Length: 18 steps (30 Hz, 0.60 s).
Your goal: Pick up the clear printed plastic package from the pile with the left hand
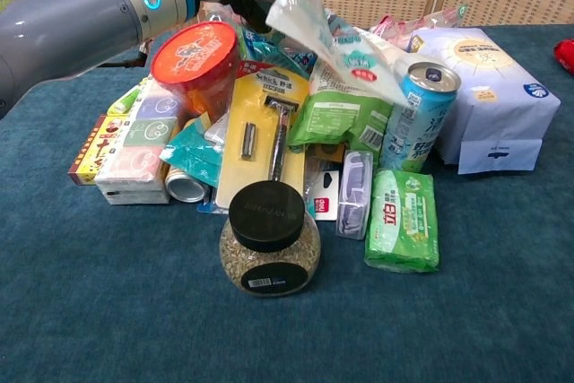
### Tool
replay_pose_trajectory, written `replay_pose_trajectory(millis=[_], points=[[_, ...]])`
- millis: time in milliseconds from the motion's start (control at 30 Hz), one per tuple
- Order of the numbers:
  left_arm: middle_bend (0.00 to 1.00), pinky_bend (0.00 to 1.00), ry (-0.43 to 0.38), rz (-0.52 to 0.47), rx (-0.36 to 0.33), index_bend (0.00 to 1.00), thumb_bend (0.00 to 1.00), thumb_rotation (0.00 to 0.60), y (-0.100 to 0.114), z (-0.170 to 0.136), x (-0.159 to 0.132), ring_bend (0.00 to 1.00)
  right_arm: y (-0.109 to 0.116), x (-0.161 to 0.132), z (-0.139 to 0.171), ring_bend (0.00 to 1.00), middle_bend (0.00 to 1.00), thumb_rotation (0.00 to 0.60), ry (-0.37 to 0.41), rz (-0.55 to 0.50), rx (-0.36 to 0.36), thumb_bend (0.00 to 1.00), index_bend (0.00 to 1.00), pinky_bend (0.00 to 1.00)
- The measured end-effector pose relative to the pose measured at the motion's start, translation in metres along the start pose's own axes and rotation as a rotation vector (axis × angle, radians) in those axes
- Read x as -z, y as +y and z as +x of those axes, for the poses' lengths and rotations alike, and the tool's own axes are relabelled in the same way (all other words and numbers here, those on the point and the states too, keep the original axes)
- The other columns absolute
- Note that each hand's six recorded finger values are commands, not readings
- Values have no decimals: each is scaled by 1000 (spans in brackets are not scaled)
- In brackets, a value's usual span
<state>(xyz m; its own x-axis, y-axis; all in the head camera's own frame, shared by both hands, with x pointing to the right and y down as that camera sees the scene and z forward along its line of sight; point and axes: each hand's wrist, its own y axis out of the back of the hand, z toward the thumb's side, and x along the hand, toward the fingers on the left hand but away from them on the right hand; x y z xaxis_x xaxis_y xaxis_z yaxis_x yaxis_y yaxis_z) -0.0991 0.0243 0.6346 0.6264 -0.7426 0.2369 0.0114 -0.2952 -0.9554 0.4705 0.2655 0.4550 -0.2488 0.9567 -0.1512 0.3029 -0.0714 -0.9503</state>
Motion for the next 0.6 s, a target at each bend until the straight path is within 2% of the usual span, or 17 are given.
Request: replay_pose_trajectory(millis=[233,333,367,600], points=[[583,608,20,-170,-130,594,560,600,31,-8,16,814,-6,-2,-4,0,236,569,11,-2,-15,220,0,0],[579,600,22,-262,-206,590,551,600,51,-19,24,807,-9,-3,-6,0,236,568,18,-3,-25,220,0,0],[578,599,22,-300,-246,588,549,600,62,-27,28,805,-11,-4,-7,0,236,569,20,-3,-29,221,0,0],[570,593,20,-495,-402,582,545,600,105,-76,45,799,-22,-4,-11,0,236,570,39,-15,-56,222,0,0]])
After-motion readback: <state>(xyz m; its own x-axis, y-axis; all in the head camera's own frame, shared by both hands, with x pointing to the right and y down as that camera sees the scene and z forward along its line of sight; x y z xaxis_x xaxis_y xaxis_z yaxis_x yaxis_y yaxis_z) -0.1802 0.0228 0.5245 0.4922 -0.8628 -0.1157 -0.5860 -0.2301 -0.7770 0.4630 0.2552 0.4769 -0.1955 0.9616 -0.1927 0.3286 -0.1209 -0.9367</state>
